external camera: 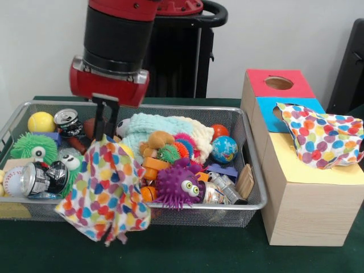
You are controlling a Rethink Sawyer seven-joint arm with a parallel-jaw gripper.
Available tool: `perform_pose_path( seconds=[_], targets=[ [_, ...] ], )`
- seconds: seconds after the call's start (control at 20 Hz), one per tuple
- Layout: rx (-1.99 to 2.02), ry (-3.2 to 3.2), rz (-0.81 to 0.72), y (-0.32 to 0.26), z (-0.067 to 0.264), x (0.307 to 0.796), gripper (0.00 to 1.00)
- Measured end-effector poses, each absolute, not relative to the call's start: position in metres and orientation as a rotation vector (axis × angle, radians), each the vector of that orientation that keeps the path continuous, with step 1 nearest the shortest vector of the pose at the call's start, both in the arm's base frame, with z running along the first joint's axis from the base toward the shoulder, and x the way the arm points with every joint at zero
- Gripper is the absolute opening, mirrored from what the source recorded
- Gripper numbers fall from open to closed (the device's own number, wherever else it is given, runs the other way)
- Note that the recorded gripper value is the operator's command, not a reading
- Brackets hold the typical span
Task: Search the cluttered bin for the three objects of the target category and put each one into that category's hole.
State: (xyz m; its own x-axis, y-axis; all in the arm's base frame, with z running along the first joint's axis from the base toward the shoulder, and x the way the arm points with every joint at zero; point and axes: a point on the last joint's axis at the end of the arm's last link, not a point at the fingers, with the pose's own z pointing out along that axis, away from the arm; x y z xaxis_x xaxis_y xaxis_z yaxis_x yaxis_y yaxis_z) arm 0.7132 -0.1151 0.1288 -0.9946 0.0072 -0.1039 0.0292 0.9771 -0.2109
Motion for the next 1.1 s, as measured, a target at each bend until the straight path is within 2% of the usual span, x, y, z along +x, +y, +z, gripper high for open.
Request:
perform_pose_path(
  seconds=[0.5, 1.1],
  targets=[
    [0.023, 2.933, -0.341, -0.106, 0.193, 0.722, 0.0],
    [-0.145, 2.89, -0.329, -0.019, 0.216, 0.732, 0.0]
  ],
)
